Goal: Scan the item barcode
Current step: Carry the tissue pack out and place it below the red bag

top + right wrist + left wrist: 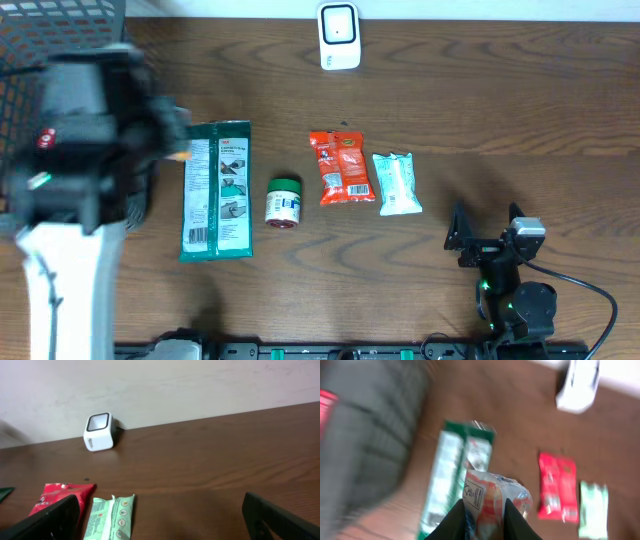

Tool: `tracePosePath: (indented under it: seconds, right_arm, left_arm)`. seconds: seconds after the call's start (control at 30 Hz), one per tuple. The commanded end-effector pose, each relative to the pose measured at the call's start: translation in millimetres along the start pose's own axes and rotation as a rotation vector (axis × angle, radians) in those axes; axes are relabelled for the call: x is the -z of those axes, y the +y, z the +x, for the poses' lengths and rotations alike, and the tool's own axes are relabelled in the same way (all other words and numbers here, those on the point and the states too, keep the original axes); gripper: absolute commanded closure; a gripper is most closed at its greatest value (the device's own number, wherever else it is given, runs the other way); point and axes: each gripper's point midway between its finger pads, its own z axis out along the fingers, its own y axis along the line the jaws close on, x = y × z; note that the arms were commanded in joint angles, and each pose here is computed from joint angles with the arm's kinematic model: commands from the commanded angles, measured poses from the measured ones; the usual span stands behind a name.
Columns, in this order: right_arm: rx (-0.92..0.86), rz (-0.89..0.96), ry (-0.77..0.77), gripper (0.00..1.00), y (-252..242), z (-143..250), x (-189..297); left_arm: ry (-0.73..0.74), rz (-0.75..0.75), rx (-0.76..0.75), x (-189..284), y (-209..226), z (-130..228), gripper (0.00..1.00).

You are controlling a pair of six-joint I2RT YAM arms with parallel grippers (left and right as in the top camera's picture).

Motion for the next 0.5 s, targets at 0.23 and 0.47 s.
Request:
tracePosePath:
  seconds: [0.23,0.47]
  right_arm:
    - [-0.004,0.005,-0.001,0.01,-1,0,0]
    - [-0.004,0.005,-0.001,0.01,-1,0,0]
  left_arm:
    - [0.439,0.123,-0.244,-128,-131,132,0.86]
    - [0.533,0.115,-0.362,-170,-167,186,0.73]
